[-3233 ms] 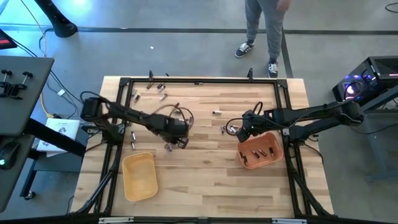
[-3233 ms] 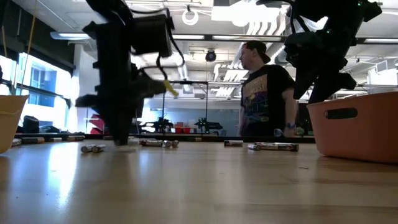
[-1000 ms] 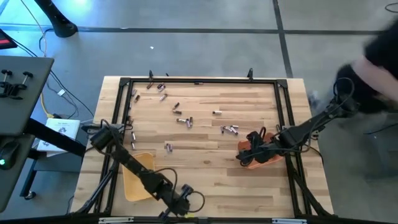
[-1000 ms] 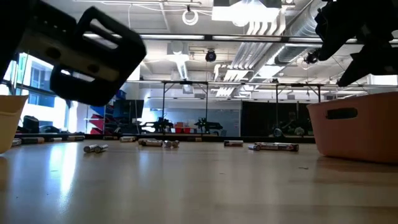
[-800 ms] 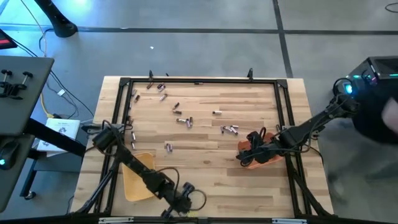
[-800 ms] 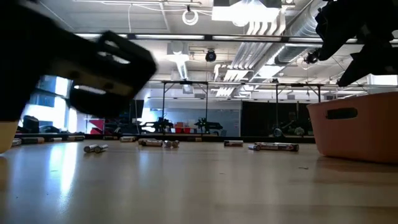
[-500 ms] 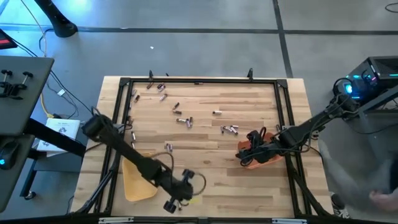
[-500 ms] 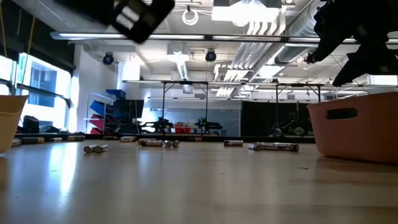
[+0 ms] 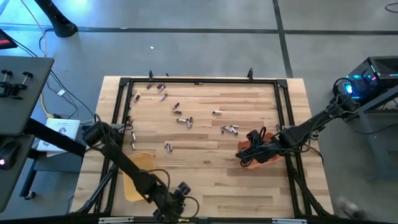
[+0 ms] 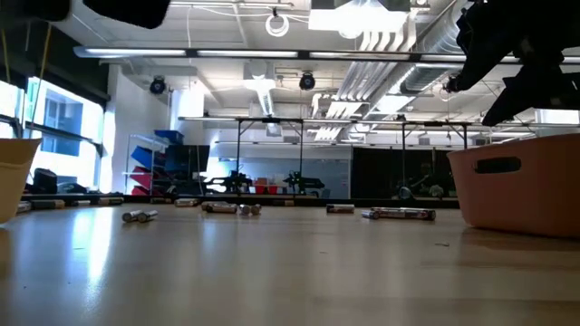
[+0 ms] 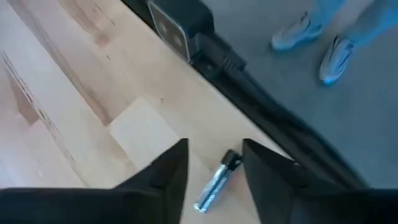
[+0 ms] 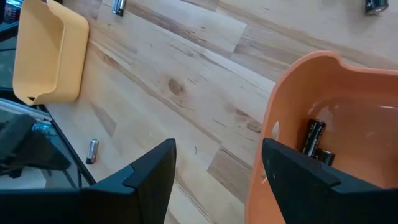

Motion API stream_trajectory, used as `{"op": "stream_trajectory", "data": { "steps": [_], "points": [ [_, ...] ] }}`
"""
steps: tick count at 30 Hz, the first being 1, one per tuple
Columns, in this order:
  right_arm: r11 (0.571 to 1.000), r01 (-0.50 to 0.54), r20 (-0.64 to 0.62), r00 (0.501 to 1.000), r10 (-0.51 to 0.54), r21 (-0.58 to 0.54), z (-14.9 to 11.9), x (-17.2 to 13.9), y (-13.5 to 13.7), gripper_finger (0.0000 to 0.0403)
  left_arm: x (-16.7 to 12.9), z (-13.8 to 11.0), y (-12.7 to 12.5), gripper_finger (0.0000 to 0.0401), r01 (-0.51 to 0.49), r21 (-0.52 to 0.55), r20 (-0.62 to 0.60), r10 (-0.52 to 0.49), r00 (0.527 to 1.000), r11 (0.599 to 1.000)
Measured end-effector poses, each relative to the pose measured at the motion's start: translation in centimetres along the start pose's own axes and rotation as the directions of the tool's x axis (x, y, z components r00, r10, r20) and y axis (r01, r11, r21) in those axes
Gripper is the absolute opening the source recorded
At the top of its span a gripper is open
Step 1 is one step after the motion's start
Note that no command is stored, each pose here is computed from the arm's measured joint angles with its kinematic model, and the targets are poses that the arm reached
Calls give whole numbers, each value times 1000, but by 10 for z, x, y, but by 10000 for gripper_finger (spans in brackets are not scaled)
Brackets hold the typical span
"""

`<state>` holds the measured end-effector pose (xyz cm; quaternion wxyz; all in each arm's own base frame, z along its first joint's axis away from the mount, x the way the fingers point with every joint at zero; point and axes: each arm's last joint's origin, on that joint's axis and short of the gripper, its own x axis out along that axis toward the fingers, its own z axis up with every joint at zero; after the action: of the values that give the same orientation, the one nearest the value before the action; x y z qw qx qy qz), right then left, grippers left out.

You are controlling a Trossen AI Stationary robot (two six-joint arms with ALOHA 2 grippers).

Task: Sort batteries
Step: Put the silver battery into the yellow bin

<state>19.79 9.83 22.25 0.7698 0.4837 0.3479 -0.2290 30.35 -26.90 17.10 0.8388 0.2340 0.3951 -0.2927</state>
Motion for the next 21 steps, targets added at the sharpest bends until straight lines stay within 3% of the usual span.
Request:
{"op": "stream_trajectory", "data": {
  "steps": [3,7,13,21],
  "points": [
    [1000,-1,1,1000,1,14,0,0,0,232,5,0,11,193,64,-22,-19,-65,998,998],
    [1000,3,2,1000,-3,14,0,0,0,232,9,-4,17,218,110,70,-37,-107,994,992],
    [1000,24,1,1000,-24,11,-2,6,0,232,17,-11,26,215,217,84,-55,-213,976,973],
    [998,60,-57,997,-60,-3,-9,22,0,232,45,-27,28,204,248,66,-112,-240,964,967]
  ]
}}
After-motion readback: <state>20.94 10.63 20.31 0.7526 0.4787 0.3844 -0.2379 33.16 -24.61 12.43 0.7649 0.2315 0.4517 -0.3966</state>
